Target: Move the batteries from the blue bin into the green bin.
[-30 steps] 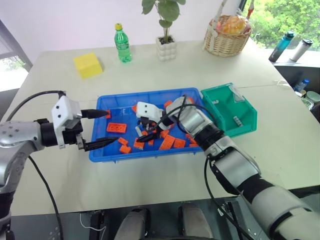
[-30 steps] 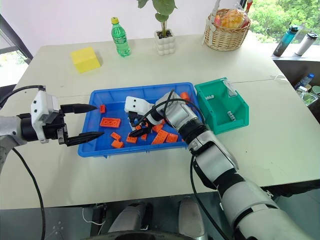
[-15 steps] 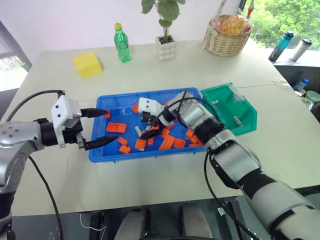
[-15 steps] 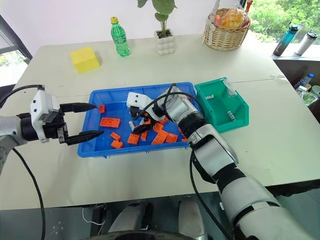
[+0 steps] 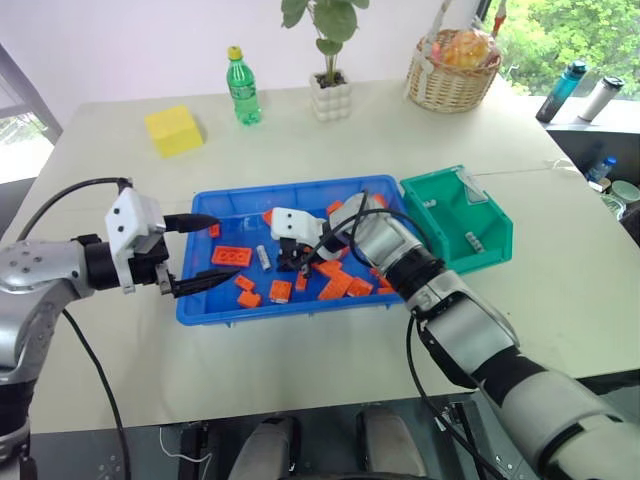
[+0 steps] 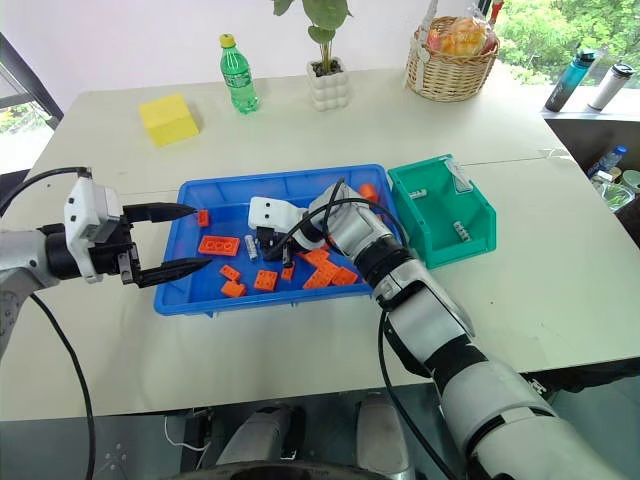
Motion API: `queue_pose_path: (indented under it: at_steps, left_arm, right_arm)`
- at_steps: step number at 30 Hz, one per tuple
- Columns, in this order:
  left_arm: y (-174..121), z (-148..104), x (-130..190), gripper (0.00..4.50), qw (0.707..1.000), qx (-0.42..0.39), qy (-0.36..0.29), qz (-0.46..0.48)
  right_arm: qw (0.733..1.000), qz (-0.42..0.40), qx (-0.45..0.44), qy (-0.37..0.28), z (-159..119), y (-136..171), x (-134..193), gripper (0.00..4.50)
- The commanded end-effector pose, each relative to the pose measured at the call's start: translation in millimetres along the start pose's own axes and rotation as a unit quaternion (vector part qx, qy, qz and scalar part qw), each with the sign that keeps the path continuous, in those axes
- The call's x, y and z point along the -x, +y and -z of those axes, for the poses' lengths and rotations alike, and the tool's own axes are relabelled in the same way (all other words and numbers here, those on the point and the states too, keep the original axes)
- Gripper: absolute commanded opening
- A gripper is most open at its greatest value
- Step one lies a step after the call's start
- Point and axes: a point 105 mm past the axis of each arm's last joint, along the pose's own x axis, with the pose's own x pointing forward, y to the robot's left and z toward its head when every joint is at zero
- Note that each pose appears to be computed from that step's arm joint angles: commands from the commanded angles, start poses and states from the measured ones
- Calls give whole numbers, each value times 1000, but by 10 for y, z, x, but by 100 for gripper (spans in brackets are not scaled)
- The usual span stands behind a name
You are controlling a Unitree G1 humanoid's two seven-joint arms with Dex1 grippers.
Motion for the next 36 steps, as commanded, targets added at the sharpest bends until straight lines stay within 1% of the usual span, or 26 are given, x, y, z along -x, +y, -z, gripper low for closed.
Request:
queue_pose_path:
  at_steps: [1, 5, 7, 8, 9, 10, 14, 17, 22, 25, 29, 36]
  left_arm:
    - [24, -69, 1, 450, 1000, -21, -8, -3]
    - [38, -71, -1, 450, 1000, -23, -8, -2]
    - [52, -75, 5, 450, 1000, -24, -8, -2]
    - [58, -77, 11, 450, 1000, -24, -7, -3]
    - [66, -76, 18, 450, 1000, -24, -7, -4]
    - [72, -76, 25, 450, 1000, -24, -6, -4]
    - [87, -68, 66, 450, 1000, -23, -2, -8]
    - [92, -59, 86, 450, 1000, -22, 1, -10]
    - [85, -56, 108, 450, 1000, -23, 4, -12]
    - [83, -60, 123, 450, 1000, -22, 6, -13]
    - [83, -57, 135, 450, 1000, -21, 7, -12]
    - [79, -55, 119, 450, 1000, -21, 6, -10]
  right_arm:
    - [1000, 7, 1, -19, -122, -13, 18, 16]
    - [1000, 15, -2, -27, -170, -50, 61, 16]
    - [999, 24, 3, -29, -202, -81, 82, 120]
    - [999, 27, 4, -29, -217, -88, 88, 158]
    - [999, 27, 4, -29, -235, -90, 90, 219]
    - [999, 27, 3, -32, -257, -88, 92, 247]
    - [997, 16, -28, -63, -433, -54, 86, 247]
    - [996, 10, -47, -70, -475, -28, 52, 247]
    - [993, 15, -93, -73, -462, -15, -29, 247]
    - [991, 22, -116, -68, -396, -6, -85, 247]
    - [983, 36, -163, -75, -394, -32, -143, 247]
    - [978, 61, -188, -62, -354, -32, -255, 247]
